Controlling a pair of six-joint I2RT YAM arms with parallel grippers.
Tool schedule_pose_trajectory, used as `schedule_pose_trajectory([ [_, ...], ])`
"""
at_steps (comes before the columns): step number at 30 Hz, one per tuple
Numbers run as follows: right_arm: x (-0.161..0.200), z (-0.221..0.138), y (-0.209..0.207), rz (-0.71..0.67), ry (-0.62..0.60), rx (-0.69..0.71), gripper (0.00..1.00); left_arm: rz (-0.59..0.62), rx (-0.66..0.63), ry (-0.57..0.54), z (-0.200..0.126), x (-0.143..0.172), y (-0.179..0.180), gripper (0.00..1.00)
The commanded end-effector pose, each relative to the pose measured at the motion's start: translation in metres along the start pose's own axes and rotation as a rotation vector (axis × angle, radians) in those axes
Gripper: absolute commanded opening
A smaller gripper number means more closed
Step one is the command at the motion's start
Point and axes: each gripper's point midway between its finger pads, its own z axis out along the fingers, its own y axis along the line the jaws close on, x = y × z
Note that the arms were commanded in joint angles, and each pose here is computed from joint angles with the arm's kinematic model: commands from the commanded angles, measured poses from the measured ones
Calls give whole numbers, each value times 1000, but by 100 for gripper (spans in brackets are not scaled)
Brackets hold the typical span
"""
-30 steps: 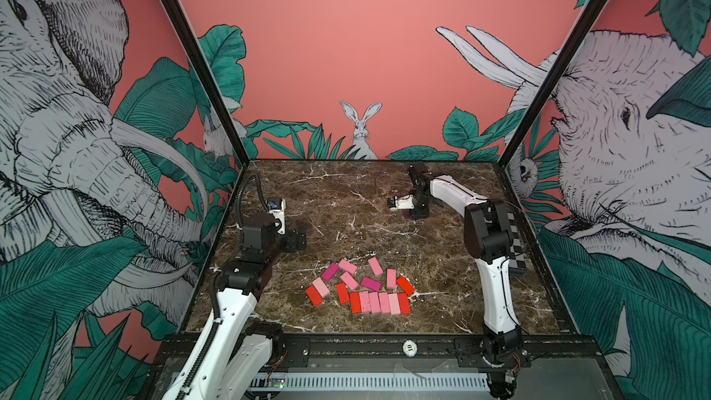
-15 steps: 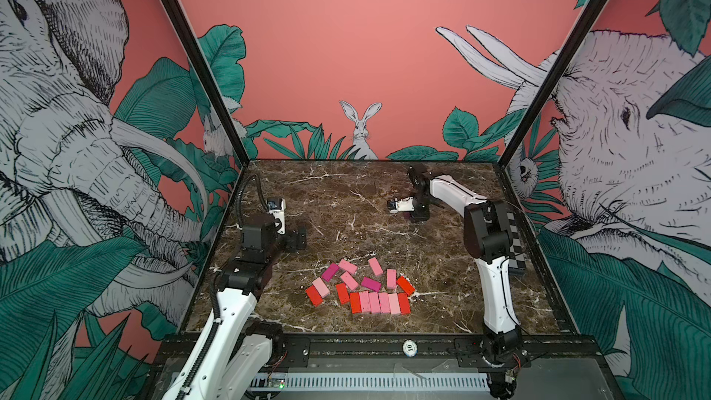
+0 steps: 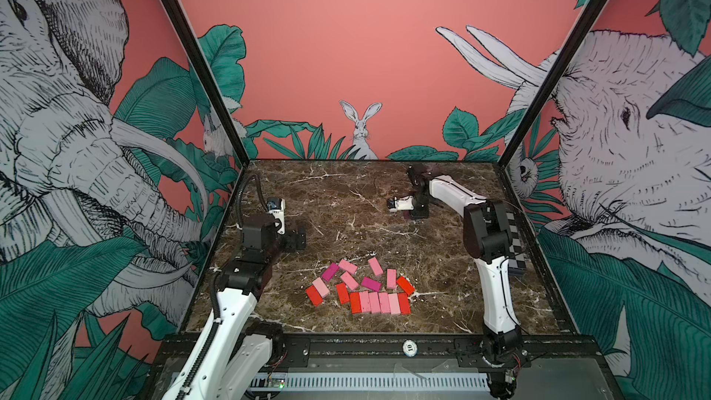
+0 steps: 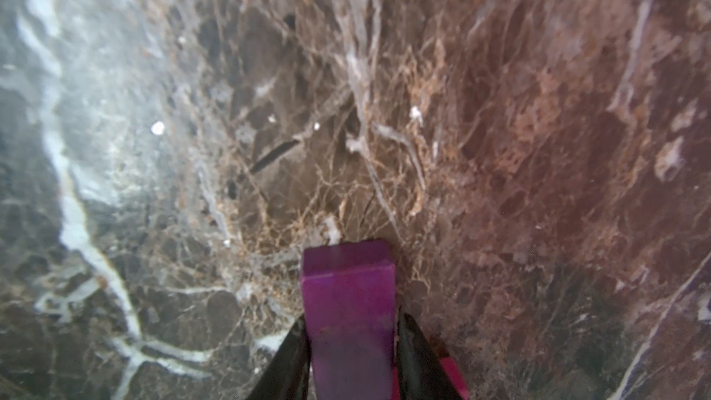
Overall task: Assemble the letter t with building blocks
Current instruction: Adjust the building block at the center of the board.
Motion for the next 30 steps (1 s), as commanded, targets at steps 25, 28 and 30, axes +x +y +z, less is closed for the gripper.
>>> schedule_pose_trajectory([
  [25,11,13,13,37,29,-47,32,-3,-4,3,2,4,1,99],
  [28,11,13,14,39,31,-50,33,-3,-4,2,2,3,1,99],
  [30,11,12,14,42,28,-49,33,-3,-4,4,2,4,1,99],
])
